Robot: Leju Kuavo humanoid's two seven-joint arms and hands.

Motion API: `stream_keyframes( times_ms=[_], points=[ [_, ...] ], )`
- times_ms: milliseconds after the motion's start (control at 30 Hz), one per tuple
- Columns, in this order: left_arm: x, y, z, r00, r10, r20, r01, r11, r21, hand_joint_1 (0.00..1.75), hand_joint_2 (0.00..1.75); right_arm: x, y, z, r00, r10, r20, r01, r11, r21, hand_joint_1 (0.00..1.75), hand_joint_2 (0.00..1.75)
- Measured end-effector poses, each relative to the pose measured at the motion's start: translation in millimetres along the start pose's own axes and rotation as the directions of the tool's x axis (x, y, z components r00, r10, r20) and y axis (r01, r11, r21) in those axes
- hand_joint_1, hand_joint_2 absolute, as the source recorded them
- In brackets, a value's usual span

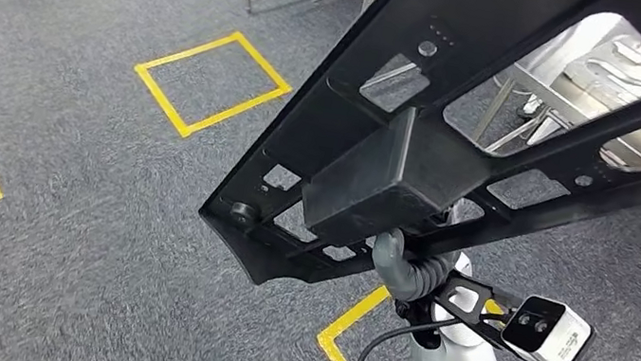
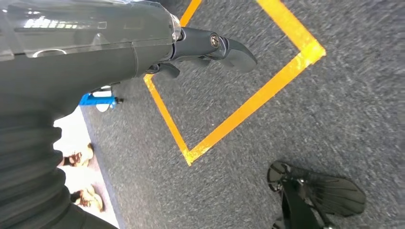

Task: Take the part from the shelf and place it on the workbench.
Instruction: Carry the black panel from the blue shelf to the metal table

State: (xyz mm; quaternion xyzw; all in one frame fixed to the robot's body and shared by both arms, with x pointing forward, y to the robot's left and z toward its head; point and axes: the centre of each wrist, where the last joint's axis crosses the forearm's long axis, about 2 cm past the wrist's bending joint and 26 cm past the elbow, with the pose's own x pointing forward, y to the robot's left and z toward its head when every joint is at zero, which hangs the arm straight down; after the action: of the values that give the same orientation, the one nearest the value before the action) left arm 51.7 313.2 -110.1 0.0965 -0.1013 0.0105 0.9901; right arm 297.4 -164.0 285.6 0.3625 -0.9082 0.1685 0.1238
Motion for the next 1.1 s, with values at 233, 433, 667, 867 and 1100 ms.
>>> stream_keyframes(
  times_ms=[233, 433, 667, 867, 1100],
  points=[
    [-3.1, -0.3, 0.3, 1.000, -0.001, -0.005, 0.001, 1.000, -0.001, 0.00, 1.75, -0.7, 0.0, 0.9, 1.000, 0.008, -0.007, -0.008, 1.000, 0.003, 1.75, 1.75],
    [-2.2, -0.5, 0.2, 1.000, -0.001, -0.001, 0.001, 1.000, 0.000, 0.00, 1.75, 0.4, -1.0, 2.4, 1.000, 0.006, -0.008, -0.007, 1.000, -0.002, 1.75, 1.75],
    [-6.2, -0.2, 0.5, 1.000, -0.002, -0.012, 0.002, 1.000, 0.000, 0.00, 1.75, 0.7, -0.4, 5.0, 1.000, 0.004, -0.014, -0.004, 1.000, -0.005, 1.75, 1.75],
    [-5.7, 1.5, 0.2, 1.000, -0.002, -0.011, 0.002, 1.000, 0.003, 0.00, 1.75, 0.7, -0.3, 5.7, 1.000, 0.004, -0.015, -0.004, 1.000, -0.007, 1.75, 1.75],
    [-5.3, 0.6, 0.3, 1.000, -0.002, -0.010, 0.002, 1.000, 0.002, 0.00, 1.75, 1.5, -2.0, 6.9, 1.000, 0.010, -0.018, -0.010, 1.000, -0.010, 1.75, 1.75]
  ],
)
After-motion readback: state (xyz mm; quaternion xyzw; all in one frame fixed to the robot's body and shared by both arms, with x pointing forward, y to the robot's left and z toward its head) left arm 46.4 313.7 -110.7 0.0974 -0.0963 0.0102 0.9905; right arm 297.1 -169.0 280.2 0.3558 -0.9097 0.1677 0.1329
